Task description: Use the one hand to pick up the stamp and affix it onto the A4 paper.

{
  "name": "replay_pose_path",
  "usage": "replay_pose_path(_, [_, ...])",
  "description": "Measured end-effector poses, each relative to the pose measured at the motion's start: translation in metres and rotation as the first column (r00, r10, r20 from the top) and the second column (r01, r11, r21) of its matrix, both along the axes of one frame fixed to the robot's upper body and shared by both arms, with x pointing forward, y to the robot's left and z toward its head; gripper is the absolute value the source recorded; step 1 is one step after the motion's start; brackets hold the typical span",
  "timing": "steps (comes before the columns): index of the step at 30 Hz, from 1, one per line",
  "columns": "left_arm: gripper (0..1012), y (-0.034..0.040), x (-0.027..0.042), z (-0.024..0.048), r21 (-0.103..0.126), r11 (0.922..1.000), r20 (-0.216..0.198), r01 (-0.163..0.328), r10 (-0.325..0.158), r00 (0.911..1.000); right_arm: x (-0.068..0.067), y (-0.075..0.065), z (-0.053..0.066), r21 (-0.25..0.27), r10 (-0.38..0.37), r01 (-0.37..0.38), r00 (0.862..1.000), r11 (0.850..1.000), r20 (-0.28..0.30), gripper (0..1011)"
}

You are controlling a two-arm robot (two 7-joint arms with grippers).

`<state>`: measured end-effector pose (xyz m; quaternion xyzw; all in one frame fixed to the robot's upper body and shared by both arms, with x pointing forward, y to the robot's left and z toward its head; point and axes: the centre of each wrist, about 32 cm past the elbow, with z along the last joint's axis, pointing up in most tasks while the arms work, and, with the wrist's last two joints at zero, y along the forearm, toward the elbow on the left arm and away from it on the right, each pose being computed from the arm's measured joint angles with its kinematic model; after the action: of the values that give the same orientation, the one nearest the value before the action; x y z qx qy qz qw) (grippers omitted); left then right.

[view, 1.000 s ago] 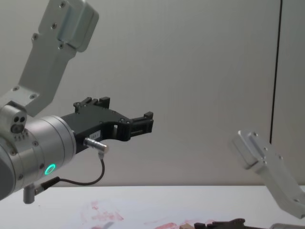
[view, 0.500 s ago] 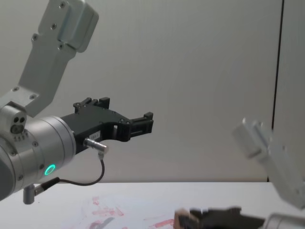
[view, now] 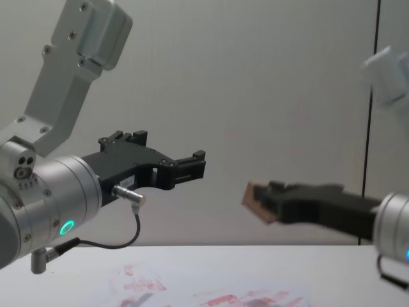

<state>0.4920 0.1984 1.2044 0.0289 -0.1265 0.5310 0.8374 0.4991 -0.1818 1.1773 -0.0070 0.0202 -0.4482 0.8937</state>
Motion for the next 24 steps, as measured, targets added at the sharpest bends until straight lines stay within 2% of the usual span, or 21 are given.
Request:
replay_pose_path(4, [1001, 0.0000, 0.0000, 0.0000, 0.000, 1.0000, 0.000, 0.000, 0.000, 1.0000, -0.003, -0.009, 0.005, 0.003, -0.016, 0.016, 1.000, 1.000, 0.009, 222])
replay_pose_path(6, [1002, 0.0000, 0.0000, 0.0000, 0.000, 1.0000, 0.000, 0.000, 0.000, 1.0000, -0.007, -0.019, 0.006, -0.007, -0.039, 0.039, 0.999, 0.999, 0.008, 223])
replay_pose_path(9, [1002, 0.0000, 0.0000, 0.0000, 0.000, 1.0000, 0.000, 0.000, 0.000, 1.0000, -0.010, -0.027, 0.006, -0.022, -0.058, 0.058, 0.998, 0.998, 0.001, 223])
replay_pose_path(17, [1002, 0.0000, 0.0000, 0.0000, 0.000, 1.0000, 0.000, 0.000, 0.000, 1.0000, -0.020, -0.054, -0.004, -0.084, -0.119, 0.115, 0.992, 0.990, -0.045, 223])
replay_pose_path(24, [1002, 0.0000, 0.0000, 0.0000, 0.000, 1.0000, 0.000, 0.000, 0.000, 1.0000, -0.025, -0.066, -0.012, -0.125, -0.148, 0.138, 0.986, 0.983, -0.079, 223])
